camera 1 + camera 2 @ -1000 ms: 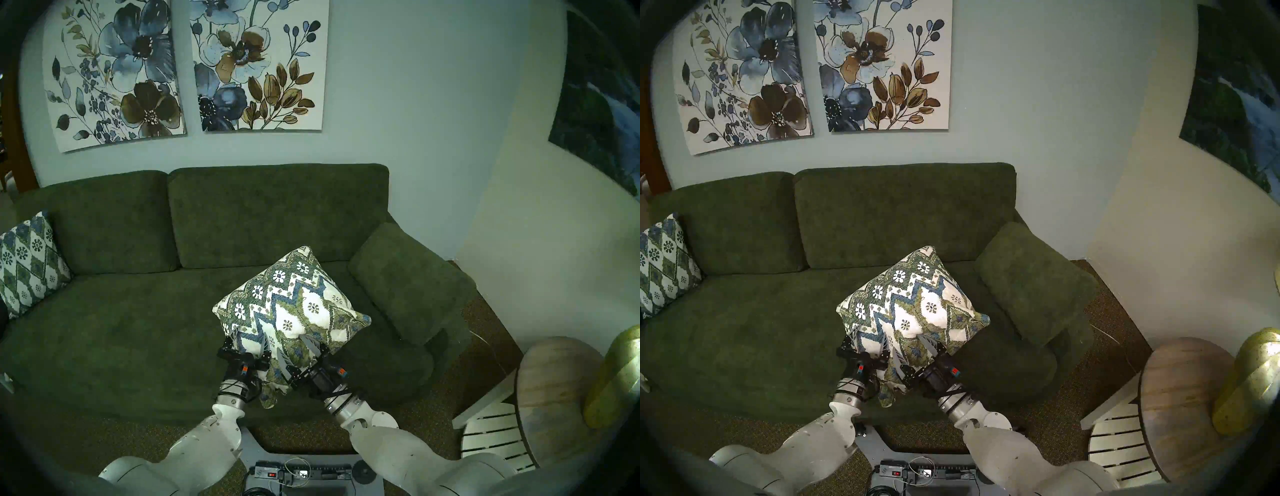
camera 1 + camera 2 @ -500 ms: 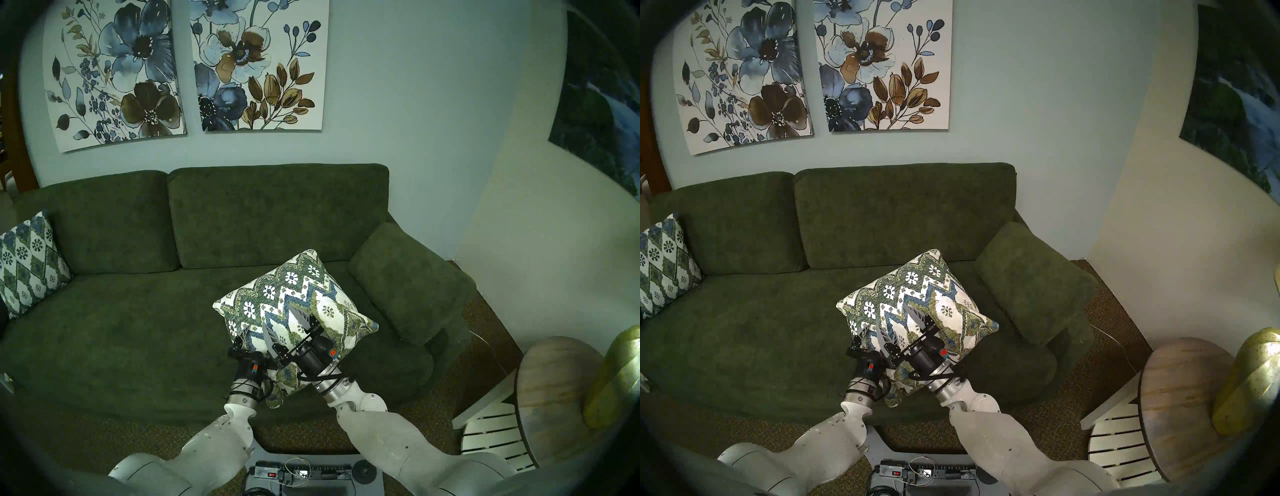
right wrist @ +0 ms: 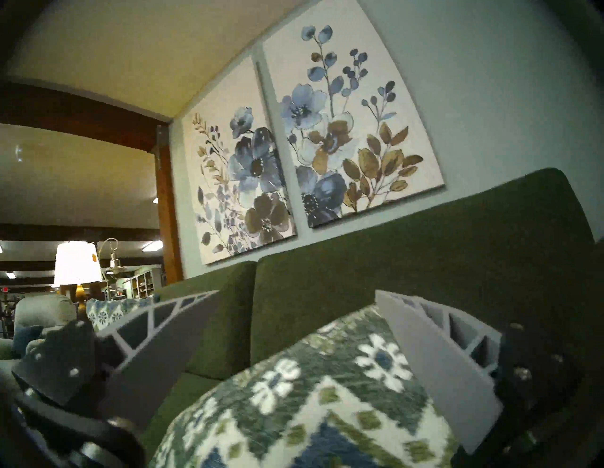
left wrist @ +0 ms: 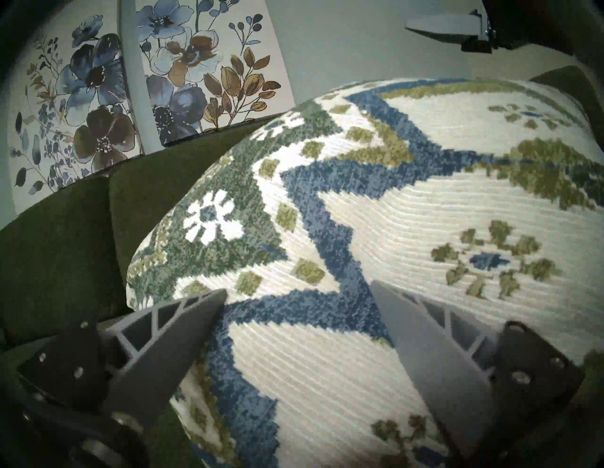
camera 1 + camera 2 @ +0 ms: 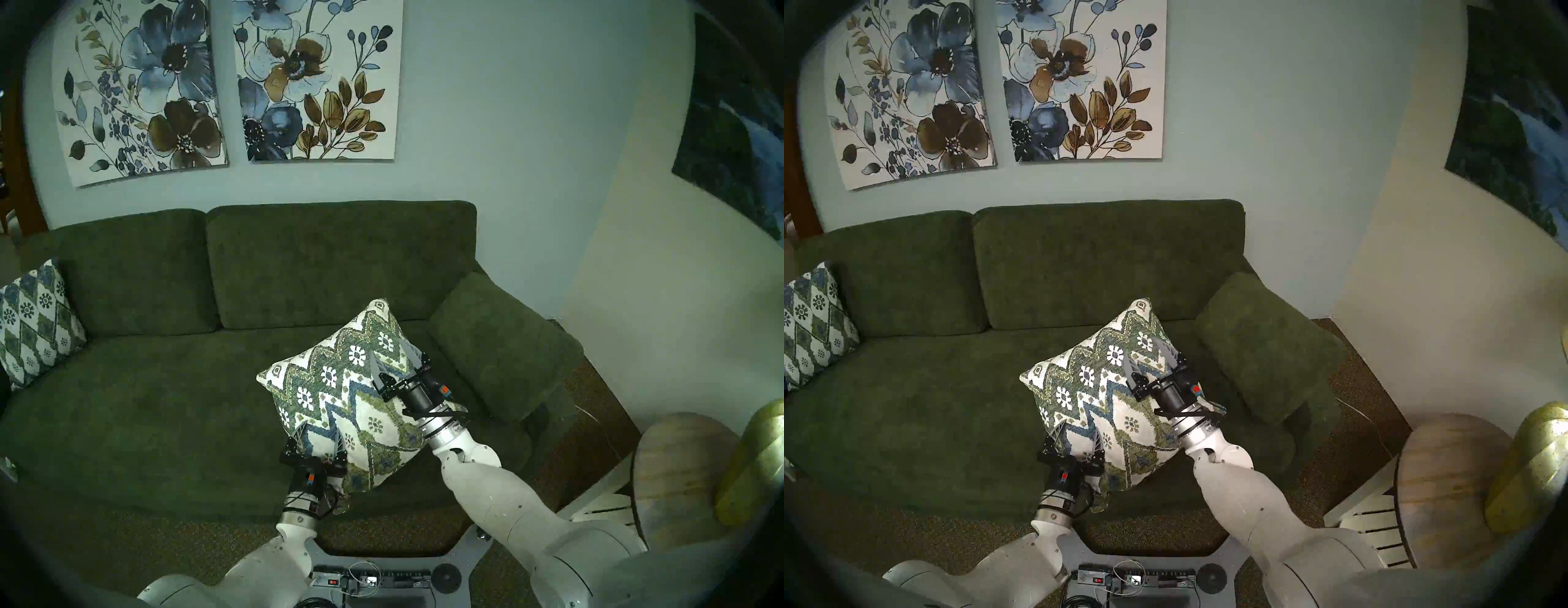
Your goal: Fluff a cushion
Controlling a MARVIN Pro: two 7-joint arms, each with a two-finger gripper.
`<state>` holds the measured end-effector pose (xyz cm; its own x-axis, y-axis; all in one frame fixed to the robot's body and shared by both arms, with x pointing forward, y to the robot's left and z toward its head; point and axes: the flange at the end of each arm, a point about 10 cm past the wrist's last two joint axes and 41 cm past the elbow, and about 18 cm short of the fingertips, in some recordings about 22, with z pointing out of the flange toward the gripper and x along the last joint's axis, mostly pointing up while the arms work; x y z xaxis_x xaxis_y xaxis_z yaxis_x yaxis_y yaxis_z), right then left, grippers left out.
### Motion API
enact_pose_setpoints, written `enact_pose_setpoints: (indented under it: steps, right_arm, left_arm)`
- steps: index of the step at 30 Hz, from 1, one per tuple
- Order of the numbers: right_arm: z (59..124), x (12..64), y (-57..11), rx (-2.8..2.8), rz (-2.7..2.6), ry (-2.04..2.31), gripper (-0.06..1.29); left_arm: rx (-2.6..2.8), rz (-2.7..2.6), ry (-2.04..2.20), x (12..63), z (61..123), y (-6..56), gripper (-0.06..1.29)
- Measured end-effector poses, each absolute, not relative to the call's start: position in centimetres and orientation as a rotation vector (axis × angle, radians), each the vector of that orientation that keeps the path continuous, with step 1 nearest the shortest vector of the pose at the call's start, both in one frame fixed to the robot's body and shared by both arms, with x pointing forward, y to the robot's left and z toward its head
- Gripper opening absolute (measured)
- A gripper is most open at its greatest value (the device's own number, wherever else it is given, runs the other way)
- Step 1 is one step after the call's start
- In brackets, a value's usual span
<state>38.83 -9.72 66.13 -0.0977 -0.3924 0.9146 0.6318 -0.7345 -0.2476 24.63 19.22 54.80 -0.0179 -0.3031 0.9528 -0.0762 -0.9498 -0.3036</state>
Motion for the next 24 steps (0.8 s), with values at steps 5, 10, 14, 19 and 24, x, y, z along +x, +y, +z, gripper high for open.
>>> enact_pose_setpoints:
  steps: [5,10,14,19,24]
  right_arm:
    - [63.6,37.1,-9.4,-1.582,-1.811,-0.265,1.23]
    - [61.0,34.6,-8.7,-1.664,-1.727,-0.255,1.23]
    - [60.2,33.9,-9.1,-1.700,-1.712,-0.244,1.23]
    - [59.7,33.9,-9.8,-1.725,-1.709,-0.244,1.23]
    - [59.6,34.1,-10.5,-1.741,-1.709,-0.248,1.23]
  left_arm:
    - [-2.091,-2.070,0.411,23.5,54.4,19.8,1.20]
    - [-2.099,-2.052,0.415,22.2,54.1,20.3,1.20]
    - [-2.097,-2.051,0.415,21.5,54.1,20.6,1.20]
    - [-2.090,-2.056,0.418,21.0,54.2,20.9,1.21]
    - [-2.079,-2.067,0.419,20.4,54.5,21.1,1.21]
